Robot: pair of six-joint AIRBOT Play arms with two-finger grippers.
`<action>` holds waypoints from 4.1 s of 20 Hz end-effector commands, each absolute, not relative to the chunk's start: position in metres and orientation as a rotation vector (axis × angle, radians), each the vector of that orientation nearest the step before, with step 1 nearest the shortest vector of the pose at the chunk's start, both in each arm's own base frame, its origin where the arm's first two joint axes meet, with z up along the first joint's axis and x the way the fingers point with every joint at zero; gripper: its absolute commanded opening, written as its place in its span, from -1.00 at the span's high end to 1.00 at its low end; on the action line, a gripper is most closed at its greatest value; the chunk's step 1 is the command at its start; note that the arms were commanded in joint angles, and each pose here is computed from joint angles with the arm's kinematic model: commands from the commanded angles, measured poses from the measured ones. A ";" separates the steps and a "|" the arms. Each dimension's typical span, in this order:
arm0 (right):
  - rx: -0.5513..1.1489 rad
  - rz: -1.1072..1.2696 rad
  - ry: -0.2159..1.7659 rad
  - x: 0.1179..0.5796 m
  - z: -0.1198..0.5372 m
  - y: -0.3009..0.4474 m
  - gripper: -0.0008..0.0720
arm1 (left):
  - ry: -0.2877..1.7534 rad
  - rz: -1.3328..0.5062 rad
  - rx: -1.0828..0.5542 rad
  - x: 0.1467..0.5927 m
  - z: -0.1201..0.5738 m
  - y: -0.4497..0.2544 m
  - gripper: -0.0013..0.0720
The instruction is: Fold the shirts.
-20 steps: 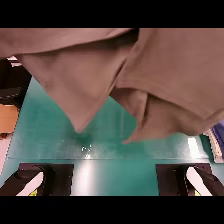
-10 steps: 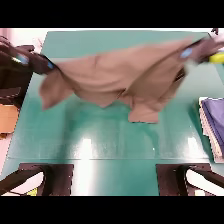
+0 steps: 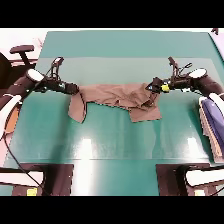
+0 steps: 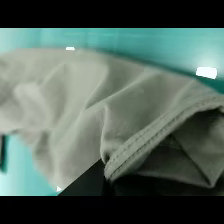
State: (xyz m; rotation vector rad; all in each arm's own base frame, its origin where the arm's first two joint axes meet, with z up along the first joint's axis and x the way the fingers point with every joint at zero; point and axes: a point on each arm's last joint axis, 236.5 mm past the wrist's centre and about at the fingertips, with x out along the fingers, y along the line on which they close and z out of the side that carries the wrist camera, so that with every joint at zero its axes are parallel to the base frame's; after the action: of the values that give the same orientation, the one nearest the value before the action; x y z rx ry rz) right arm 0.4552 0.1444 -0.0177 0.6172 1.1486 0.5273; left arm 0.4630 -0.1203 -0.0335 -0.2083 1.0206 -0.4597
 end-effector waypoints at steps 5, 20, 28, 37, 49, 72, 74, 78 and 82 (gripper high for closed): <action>0.610 0.599 1.153 0.482 -0.001 0.120 -0.61 | 1.057 -0.455 -0.233 0.470 -0.039 -0.108 -0.85; 0.568 0.450 0.867 0.483 0.113 0.010 -0.61 | 1.033 -0.204 -0.898 0.301 0.041 -0.080 -0.90; 0.533 0.513 0.879 0.485 0.113 0.049 -0.61 | 0.981 -0.037 -1.107 0.288 -0.029 -0.081 -0.90; 0.517 0.565 0.913 0.477 0.112 0.070 -0.61 | 1.090 0.003 -1.116 0.302 -0.082 -0.140 -0.89; 0.602 0.652 1.119 0.425 0.101 0.080 -0.60 | 0.963 -0.189 -0.971 0.343 -0.022 -0.152 0.91; 0.381 0.763 1.001 0.409 0.029 0.231 0.92 | 0.973 -0.404 -0.757 0.349 0.033 -0.172 0.91; 0.362 0.777 0.875 0.421 0.090 0.225 0.92 | 0.899 -0.453 -0.647 0.364 0.084 -0.158 0.91; 0.326 0.718 0.555 0.419 0.241 0.164 0.92 | 0.526 -0.348 -0.397 0.376 0.253 -0.071 0.91; 0.236 0.633 0.322 0.344 0.360 0.111 0.92 | 0.329 -0.143 -0.099 0.307 0.372 -0.012 0.91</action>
State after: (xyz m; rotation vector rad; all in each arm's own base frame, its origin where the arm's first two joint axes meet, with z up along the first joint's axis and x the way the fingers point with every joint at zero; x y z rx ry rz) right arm 0.3991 0.1337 0.2882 0.2988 0.4560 0.6717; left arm 0.3606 -0.0527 0.3016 -0.3229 0.4306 -0.3087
